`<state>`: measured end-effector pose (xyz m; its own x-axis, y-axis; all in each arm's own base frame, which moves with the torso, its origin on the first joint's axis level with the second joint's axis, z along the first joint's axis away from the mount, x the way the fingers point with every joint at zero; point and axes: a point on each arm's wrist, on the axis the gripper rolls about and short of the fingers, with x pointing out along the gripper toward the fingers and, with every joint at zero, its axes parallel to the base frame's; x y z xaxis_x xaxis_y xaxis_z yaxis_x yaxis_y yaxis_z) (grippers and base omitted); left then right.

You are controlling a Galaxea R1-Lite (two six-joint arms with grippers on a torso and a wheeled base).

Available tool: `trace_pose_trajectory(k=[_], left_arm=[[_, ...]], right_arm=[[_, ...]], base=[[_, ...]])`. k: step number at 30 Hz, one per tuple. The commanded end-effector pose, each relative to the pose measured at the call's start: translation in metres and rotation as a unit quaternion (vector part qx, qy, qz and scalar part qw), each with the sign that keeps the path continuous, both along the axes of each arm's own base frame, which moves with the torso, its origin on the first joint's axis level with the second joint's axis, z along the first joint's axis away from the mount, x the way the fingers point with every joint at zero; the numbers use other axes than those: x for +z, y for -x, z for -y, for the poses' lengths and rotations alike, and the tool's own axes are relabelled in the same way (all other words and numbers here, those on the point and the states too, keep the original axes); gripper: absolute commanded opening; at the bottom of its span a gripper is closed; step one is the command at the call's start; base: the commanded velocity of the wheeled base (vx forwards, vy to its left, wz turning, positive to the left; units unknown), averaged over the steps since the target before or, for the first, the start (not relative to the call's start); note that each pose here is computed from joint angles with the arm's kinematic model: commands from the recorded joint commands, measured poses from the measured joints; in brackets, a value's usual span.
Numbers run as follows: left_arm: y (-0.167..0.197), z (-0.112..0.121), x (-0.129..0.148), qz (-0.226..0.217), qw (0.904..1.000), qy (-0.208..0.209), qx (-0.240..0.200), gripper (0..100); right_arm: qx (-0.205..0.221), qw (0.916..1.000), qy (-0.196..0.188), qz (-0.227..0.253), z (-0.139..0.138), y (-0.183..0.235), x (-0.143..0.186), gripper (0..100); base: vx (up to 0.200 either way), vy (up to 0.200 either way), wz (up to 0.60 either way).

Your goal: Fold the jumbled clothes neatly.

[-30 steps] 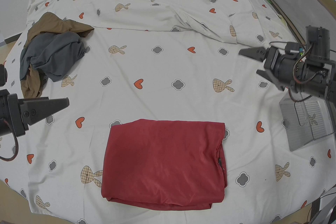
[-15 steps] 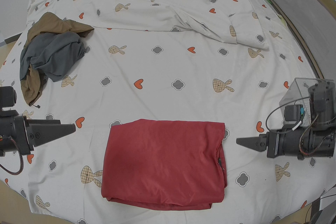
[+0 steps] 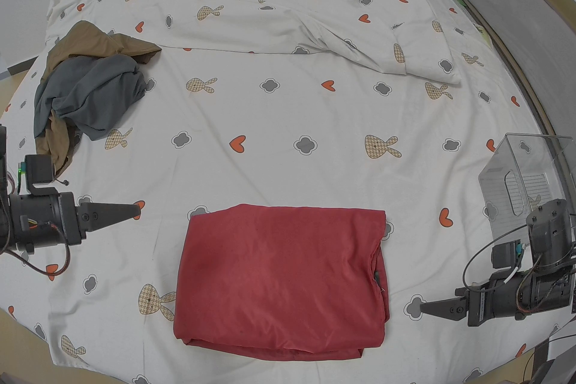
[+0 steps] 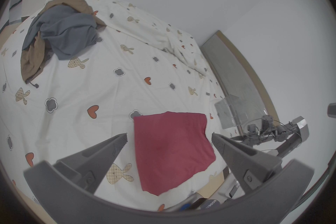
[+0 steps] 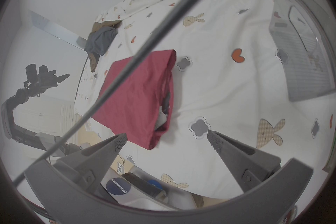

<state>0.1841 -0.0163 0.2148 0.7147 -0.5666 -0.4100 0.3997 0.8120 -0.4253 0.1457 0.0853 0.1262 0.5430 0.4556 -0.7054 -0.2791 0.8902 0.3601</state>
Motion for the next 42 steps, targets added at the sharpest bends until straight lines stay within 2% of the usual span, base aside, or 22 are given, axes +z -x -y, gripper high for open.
trace_pose_trajectory(k=[1, 4, 7, 10, 13, 15, 16, 18, 23, 25, 29, 35, 39, 42], left_arm=[[-0.029, -0.006, -0.036, -0.047, 0.9988, -0.004, 0.012, 100], [-0.027, -0.006, -0.041, -0.045, 0.9990, -0.002, 0.002, 100], [-0.029, -0.009, -0.044, -0.051, 0.9984, 0.017, -0.018, 100], [-0.033, -0.008, -0.062, -0.084, 0.9934, 0.043, -0.066, 100], [-0.042, -0.008, -0.079, -0.093, 0.9907, 0.038, -0.091, 100], [-0.045, -0.010, -0.084, -0.093, 0.9909, 0.034, -0.091, 100], [-0.046, -0.015, -0.092, -0.095, 0.9914, 0.034, -0.083, 100], [-0.046, -0.018, -0.093, -0.083, 0.9925, 0.036, -0.083, 100], [-0.040, -0.014, -0.087, -0.071, 0.9905, 0.049, -0.107, 100], [-0.041, -0.009, -0.091, -0.079, 0.9863, 0.062, -0.131, 100], [-0.044, -0.008, -0.102, -0.098, 0.9808, 0.080, -0.148, 100], [-0.051, -0.008, -0.103, -0.102, 0.9803, 0.081, -0.148, 100], [-0.054, -0.010, -0.095, -0.085, 0.9827, 0.078, -0.145, 100], [-0.056, -0.011, -0.097, -0.089, 0.9826, 0.079, -0.143, 100]], right_arm=[[-0.023, 0.9996, -0.013, 0.012, 0.018, 0.014, 0.001, 100], [-0.019, 0.9994, -0.030, -0.002, 0.023, 0.016, -0.002, 100], [-0.015, 0.9990, -0.042, 0.009, 0.018, 0.002, 0.007, 100], [-0.006, 0.9994, -0.026, -0.020, 0.008, -0.017, -0.001, 100], [0.021, 0.9986, -0.016, -0.046, 0.002, -0.030, -0.016, 100], [0.038, 0.9978, -0.027, -0.048, -0.001, -0.037, -0.021, 100], [0.059, 0.9960, -0.054, -0.038, -0.004, -0.044, -0.025, 100], [0.065, 0.9948, -0.076, -0.016, -0.005, -0.051, -0.021, 100], [0.068, 0.9932, -0.093, -0.014, 0.001, -0.056, -0.021, 100], [0.071, 0.9920, -0.102, -0.024, 0.004, -0.056, -0.023, 100], [0.067, 0.9903, -0.115, -0.040, 0.010, -0.065, -0.030, 100], [0.086, 0.9873, -0.133, -0.015, 0.006, -0.070, -0.035, 100], [0.075, 0.9874, -0.139, 0.002, 0.010, -0.073, -0.038, 100], [0.066, 0.9884, -0.137, -0.008, 0.012, -0.080, -0.048, 100]], base=[[0.000, 0.000, 0.00], [0.000, 0.000, 0.00], [0.000, 0.000, 0.00], [0.000, 0.000, 0.00], [0.000, 0.000, 0.00], [0.000, 0.000, 0.00], [0.000, 0.000, 0.00], [0.000, 0.000, 0.00], [0.000, 0.000, 0.00], [0.000, 0.000, 0.00], [0.000, 0.000, 0.00], [0.000, 0.000, 0.00], [0.000, 0.000, 0.00], [0.000, 0.000, 0.00]])
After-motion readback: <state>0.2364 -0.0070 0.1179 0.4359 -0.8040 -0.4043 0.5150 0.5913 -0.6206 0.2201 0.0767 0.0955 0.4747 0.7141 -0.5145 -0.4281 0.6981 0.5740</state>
